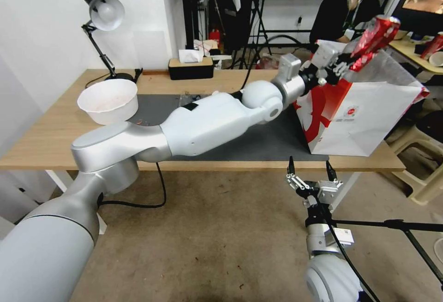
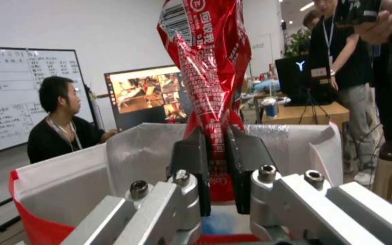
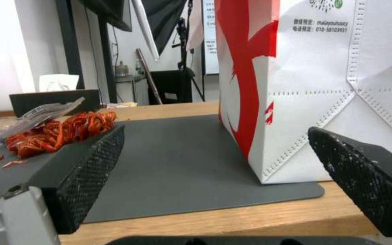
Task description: Pick up the trash from the table and place it into the takeout bag.
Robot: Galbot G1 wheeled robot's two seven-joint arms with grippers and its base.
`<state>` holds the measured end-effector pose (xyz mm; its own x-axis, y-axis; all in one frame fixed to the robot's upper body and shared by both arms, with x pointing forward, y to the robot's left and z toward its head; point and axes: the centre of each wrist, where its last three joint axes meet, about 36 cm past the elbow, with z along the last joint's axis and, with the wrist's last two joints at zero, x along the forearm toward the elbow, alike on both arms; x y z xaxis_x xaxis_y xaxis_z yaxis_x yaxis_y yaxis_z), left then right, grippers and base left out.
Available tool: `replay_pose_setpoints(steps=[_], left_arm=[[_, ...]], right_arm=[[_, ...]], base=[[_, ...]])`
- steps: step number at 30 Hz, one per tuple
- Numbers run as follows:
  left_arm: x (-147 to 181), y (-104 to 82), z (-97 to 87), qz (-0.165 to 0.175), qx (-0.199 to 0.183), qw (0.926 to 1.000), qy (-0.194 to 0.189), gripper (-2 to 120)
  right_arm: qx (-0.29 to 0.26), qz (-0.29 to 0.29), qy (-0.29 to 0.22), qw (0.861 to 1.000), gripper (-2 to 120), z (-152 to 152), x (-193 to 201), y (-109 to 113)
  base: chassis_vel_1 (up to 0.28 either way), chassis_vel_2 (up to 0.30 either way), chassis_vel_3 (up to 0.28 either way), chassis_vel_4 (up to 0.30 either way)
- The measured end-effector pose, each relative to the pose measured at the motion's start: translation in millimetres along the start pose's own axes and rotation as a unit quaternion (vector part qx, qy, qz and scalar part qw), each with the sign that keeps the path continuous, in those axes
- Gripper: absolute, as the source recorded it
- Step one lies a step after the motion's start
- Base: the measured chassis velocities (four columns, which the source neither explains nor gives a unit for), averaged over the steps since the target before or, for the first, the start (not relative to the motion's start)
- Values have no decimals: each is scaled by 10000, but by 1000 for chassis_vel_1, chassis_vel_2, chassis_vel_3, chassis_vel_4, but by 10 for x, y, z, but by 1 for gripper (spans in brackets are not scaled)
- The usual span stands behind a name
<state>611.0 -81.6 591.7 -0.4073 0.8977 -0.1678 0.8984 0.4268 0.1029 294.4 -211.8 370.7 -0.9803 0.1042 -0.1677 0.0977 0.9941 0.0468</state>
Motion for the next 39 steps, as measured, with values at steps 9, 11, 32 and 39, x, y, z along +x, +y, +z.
replay_pose_setpoints(steps=[9, 11, 32, 39], left_arm=[[-8, -4, 11, -42, -19, 10000, 24, 32], [-2, 8, -2, -76, -14, 10000, 9, 42], [983, 875, -83, -1611, 452, 9852, -385, 100], [1491, 990, 133, -2127, 430, 9759, -211, 100]], right_arm=[[-11, 10, -10, 10000, 100, -3, -3, 0], [-15, 11, -10, 10000, 100, -3, -3, 2], [-18, 42, -27, 10000, 100, -32, -1, 8], [-8, 32, -16, 10000, 100, -29, 9, 17]], base=[[0, 0, 0, 0], [0, 0, 0, 0], [0, 0, 0, 0], [0, 0, 0, 0]])
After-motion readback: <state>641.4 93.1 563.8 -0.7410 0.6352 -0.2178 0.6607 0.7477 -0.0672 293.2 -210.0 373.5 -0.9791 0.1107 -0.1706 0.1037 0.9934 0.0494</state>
